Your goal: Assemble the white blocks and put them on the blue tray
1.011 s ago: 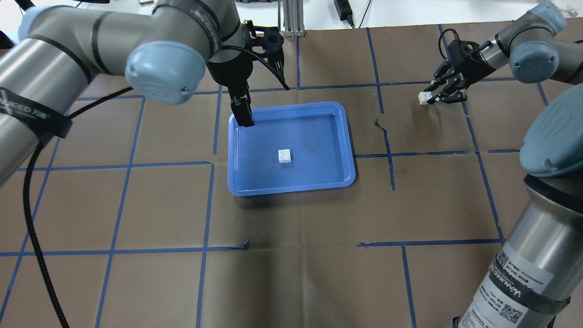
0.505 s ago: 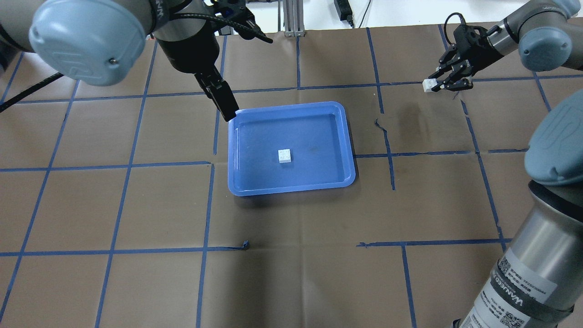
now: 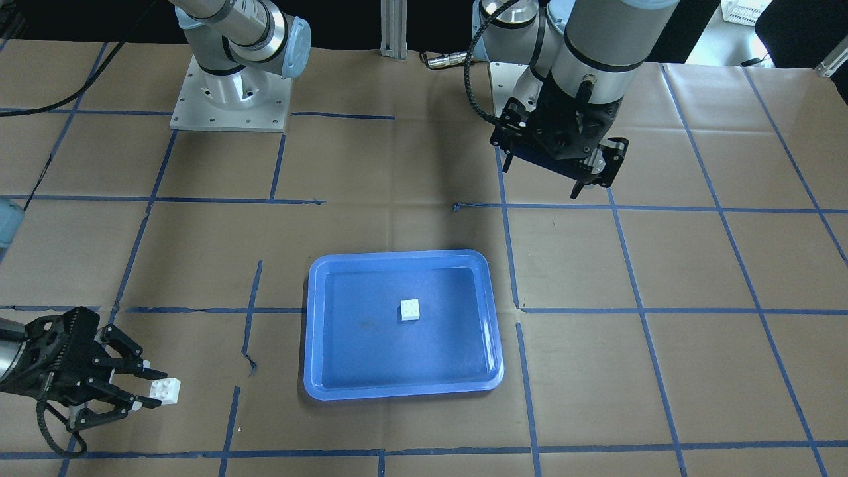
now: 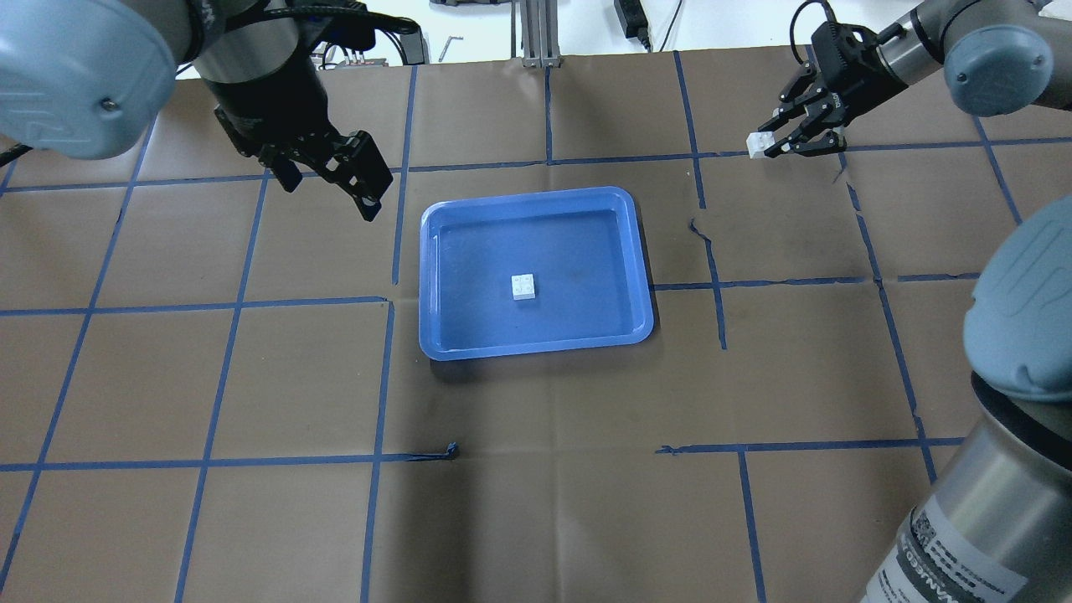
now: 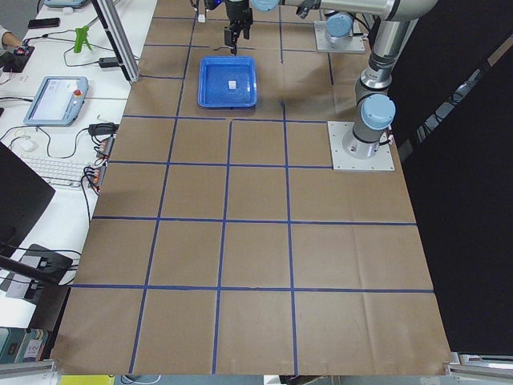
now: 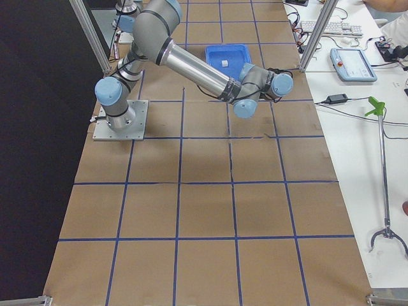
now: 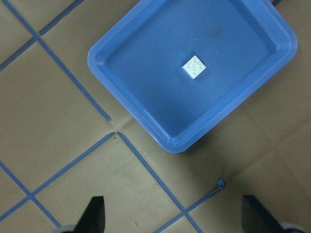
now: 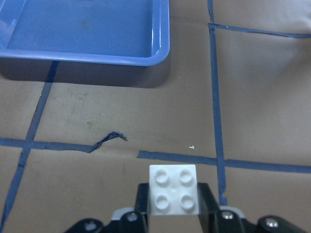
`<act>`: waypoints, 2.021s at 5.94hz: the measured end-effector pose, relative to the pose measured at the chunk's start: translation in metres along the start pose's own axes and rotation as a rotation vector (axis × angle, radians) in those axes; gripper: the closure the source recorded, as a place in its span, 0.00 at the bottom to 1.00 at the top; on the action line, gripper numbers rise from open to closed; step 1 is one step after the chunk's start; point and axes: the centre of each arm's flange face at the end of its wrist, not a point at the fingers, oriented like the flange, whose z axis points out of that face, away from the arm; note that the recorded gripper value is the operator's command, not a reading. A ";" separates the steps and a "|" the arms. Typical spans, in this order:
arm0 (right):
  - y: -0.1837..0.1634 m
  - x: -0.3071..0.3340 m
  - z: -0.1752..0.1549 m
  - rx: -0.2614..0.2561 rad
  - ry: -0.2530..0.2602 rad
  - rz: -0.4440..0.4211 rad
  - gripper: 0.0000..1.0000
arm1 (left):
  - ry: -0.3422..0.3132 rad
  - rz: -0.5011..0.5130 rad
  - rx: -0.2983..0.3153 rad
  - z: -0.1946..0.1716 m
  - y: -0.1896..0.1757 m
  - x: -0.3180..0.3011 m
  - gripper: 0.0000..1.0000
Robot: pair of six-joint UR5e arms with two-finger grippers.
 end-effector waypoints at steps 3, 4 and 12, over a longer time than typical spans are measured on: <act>-0.106 -0.020 0.079 0.020 -0.006 0.027 0.70 | 0.007 -0.300 0.021 -0.016 0.017 -0.031 0.00; -0.141 -0.029 0.112 0.013 0.022 0.059 0.70 | 0.008 -0.352 0.025 -0.017 0.017 -0.033 0.00; -0.190 -0.141 0.237 0.029 0.121 0.118 0.69 | 0.004 -0.390 0.039 -0.020 0.017 -0.033 0.00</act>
